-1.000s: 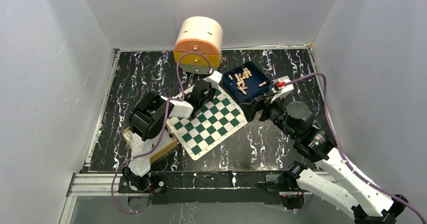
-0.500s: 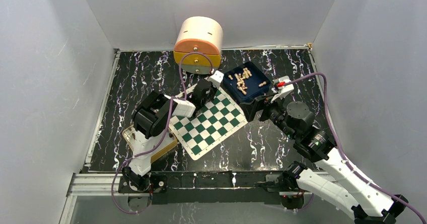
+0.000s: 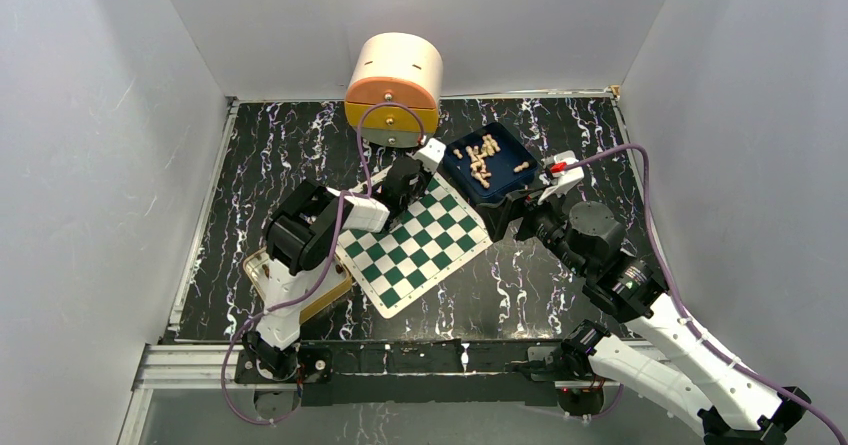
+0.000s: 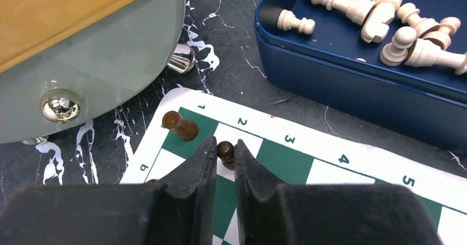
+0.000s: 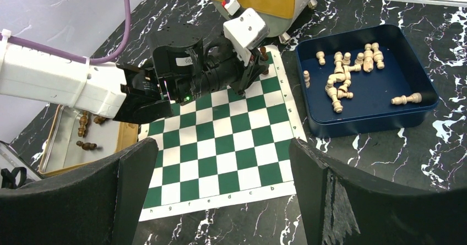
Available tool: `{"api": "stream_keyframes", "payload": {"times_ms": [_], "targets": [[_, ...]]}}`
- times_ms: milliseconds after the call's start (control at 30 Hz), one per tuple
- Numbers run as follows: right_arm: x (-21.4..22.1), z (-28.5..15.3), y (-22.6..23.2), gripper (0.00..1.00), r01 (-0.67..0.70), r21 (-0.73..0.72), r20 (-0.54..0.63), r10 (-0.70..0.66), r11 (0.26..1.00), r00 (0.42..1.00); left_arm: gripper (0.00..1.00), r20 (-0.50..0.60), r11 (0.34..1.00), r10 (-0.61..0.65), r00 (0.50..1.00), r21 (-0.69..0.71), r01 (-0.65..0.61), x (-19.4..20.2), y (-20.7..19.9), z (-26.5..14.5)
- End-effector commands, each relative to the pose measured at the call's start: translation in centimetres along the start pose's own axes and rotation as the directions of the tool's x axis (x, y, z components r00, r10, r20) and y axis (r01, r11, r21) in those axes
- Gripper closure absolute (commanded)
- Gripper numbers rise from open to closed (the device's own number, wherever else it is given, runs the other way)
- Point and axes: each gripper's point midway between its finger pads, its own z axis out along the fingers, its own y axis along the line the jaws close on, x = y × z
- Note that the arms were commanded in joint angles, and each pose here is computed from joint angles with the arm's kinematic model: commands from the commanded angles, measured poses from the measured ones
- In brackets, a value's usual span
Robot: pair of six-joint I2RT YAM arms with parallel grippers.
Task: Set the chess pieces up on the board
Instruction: Place the chess piece on the chessboard.
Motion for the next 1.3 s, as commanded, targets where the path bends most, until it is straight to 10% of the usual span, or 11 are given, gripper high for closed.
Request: {"api": "stream_keyframes", "payload": {"times_ms": [0,1267], "targets": [[-2.5,-0.3,0.3,0.01,0.0,-0.006,0.082,0.0,1.0,0.997,0.95,0.054,1.0,-0.004,0.999,-0.028,0.006,-1.8,0.6,0.7],[-2.5,0.0,0.3,0.01,0.012,-0.004,0.081,-0.012,1.0,0.997,0.56,0.082,0.999,-0.006,0.997,-0.048,0.01,-3.2,1.3,0.0]]}}
